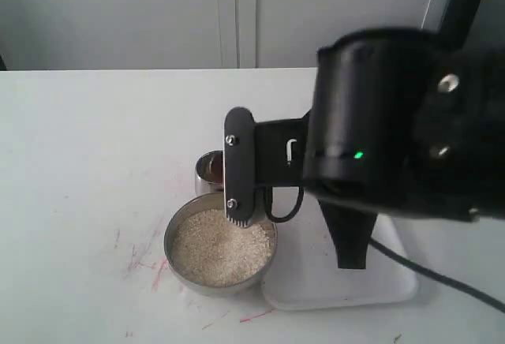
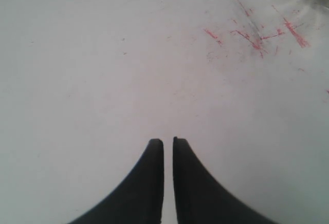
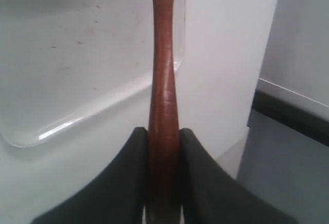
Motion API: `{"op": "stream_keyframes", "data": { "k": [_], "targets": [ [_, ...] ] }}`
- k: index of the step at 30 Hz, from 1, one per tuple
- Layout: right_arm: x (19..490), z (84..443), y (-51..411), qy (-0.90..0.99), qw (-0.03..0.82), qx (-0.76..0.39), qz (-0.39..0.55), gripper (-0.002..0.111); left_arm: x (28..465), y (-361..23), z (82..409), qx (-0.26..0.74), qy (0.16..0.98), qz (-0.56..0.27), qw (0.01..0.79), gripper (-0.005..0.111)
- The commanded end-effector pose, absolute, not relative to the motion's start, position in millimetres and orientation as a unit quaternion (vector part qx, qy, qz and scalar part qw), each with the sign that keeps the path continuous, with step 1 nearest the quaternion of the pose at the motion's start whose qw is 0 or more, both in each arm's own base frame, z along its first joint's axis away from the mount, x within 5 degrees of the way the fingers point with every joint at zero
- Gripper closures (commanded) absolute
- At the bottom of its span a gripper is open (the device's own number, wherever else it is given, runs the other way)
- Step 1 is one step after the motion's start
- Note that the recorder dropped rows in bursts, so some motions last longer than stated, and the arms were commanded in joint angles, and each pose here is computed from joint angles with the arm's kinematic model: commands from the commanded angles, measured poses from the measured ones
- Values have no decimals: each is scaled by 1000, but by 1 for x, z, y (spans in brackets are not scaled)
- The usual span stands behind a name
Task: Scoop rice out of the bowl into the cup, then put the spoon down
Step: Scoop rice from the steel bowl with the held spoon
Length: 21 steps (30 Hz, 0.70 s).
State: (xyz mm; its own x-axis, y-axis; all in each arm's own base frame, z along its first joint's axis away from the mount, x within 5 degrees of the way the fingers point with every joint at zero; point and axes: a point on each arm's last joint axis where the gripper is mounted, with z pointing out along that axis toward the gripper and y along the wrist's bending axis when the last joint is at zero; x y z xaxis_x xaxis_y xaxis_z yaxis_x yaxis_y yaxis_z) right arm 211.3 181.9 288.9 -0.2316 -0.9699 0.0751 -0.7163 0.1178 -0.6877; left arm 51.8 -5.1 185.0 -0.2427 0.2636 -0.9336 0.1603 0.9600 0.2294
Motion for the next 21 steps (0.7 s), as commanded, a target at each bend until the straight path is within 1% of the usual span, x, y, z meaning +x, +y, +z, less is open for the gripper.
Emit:
{"op": "stream_keyframes", "data": {
  "k": [1,5,9,13,21],
  "targets": [
    [218,255,188,694,173,-607,-346,108,51,-5,178,136,804,36,577,92],
    [221,226,195,687,170,-617,-343,108,51,-5,178,136,804,36,577,92],
    [226,212,197,675,179,-615,-365,108,51,-5,178,136,804,36,577,92],
    [228,205,198,665,173,-623,-373,108,51,-5,178,136,804,36,577,92],
    [230,205,200,664,183,-622,-373,108,51,-5,178,136,804,36,577,92]
  ]
}}
